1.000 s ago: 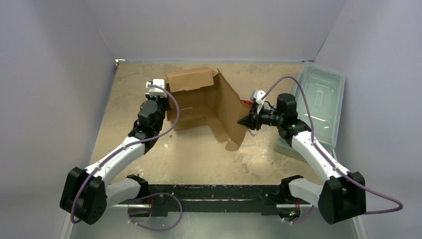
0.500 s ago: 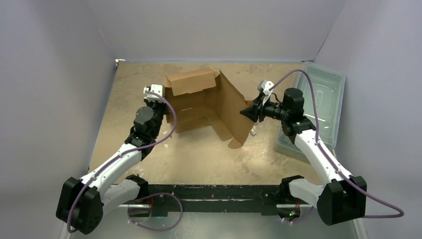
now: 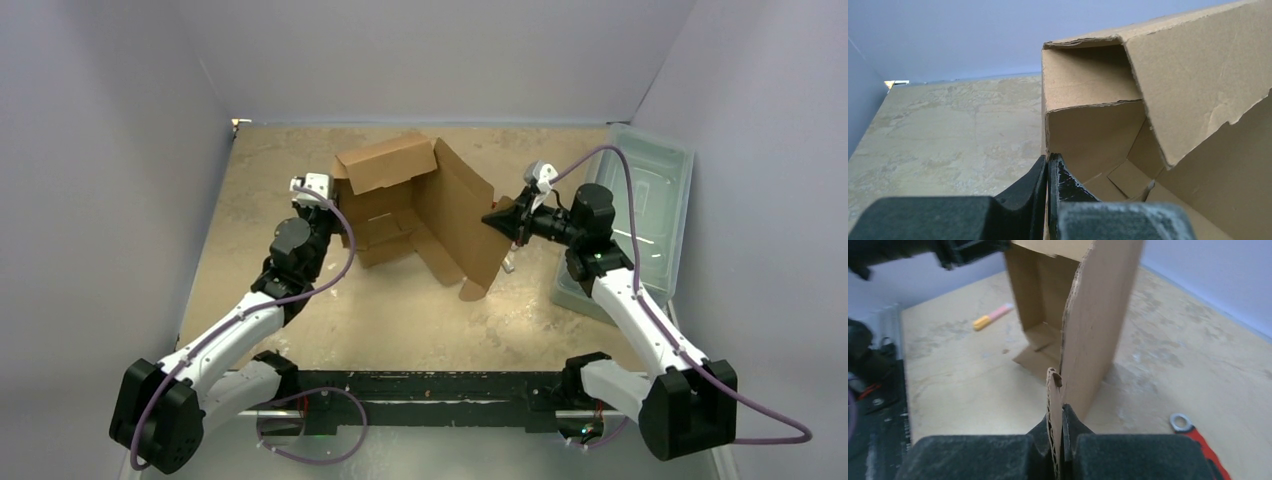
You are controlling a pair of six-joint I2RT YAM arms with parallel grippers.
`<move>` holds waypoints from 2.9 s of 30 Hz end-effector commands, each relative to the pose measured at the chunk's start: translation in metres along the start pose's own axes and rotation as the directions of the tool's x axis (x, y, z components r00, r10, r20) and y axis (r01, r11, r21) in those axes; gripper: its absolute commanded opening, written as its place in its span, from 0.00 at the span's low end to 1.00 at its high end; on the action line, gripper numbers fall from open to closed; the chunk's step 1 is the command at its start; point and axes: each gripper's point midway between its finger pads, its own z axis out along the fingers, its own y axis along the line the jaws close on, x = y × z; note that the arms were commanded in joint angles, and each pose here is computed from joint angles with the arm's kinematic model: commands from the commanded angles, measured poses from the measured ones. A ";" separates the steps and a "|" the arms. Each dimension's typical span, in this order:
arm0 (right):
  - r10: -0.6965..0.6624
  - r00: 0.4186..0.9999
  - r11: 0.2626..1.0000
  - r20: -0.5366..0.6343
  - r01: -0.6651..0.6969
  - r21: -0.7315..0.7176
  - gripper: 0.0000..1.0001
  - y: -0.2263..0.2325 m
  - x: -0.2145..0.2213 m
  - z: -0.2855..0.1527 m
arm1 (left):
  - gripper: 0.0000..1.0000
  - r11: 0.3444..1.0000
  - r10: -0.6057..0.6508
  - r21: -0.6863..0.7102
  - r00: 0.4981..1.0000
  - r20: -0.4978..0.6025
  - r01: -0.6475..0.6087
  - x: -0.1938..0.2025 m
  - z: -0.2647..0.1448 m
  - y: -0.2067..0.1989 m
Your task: Fold the paper box
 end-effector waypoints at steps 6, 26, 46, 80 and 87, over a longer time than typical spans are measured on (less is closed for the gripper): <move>-0.037 0.991 0.963 0.130 0.070 -0.261 0.00 0.064 -0.030 -0.006 | 0.00 0.998 -0.053 -0.042 0.998 0.021 0.054 -0.013 0.017 -0.016; -0.081 0.997 0.996 0.015 0.081 -0.020 0.00 0.017 -0.003 0.000 | 0.00 0.985 -0.169 0.038 0.986 -0.002 0.169 0.006 0.022 -0.047; -0.092 0.995 0.991 -0.034 0.095 0.099 0.00 -0.010 0.006 0.000 | 0.42 0.885 -0.268 0.337 0.944 -0.194 0.321 -0.014 -0.001 -0.062; -0.089 0.995 0.989 -0.046 0.093 0.114 0.00 -0.015 0.009 0.000 | 0.00 0.943 -0.333 -0.063 0.915 -0.229 0.327 -0.041 -0.026 0.008; -0.077 0.996 0.994 -0.053 0.081 0.076 0.00 -0.010 0.013 0.003 | 0.00 0.890 -0.395 0.110 0.870 -0.296 0.442 -0.031 0.011 -0.040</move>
